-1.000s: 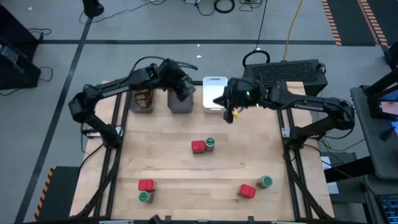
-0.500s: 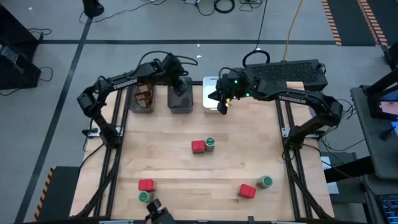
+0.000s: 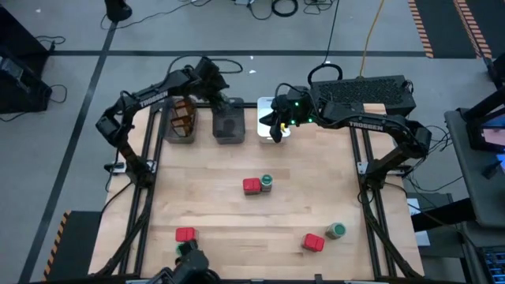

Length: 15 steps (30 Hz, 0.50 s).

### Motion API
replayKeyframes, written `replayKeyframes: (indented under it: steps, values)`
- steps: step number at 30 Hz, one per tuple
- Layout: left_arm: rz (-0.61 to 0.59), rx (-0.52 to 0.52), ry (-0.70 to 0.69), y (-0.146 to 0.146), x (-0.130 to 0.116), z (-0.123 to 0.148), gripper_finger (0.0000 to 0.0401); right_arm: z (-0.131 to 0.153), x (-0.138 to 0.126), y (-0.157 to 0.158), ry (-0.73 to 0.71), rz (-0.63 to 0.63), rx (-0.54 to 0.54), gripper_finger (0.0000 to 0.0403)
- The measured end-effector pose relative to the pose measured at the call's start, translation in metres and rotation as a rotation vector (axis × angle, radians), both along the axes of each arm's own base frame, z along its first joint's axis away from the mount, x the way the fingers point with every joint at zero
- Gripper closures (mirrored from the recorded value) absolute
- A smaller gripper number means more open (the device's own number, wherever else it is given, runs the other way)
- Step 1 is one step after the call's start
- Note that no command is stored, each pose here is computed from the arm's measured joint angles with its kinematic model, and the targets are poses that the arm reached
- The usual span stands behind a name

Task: Sort spices by type
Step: Put the top left green seasoning bottle into the right black bin

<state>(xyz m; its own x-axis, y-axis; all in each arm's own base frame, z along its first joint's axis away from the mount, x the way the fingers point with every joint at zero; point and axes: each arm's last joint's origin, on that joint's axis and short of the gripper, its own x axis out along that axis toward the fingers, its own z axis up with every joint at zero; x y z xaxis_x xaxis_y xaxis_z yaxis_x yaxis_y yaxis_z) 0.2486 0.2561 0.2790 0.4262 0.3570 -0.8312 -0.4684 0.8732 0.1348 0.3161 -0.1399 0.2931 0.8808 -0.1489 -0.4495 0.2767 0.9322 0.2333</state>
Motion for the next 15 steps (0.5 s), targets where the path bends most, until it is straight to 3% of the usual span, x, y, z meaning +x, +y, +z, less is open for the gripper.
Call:
replayKeyframes:
  steps: [6,15]
  values:
    - [-0.048,-0.015,0.002,0.011,-0.013,0.003,0.019,0.0,0.0,0.0,-0.002,-0.011,0.02,0.0403]
    - [-0.153,-0.088,0.077,0.02,-0.015,-0.021,0.019,0.0,0.002,0.004,0.0,-0.003,0.028,0.0403]
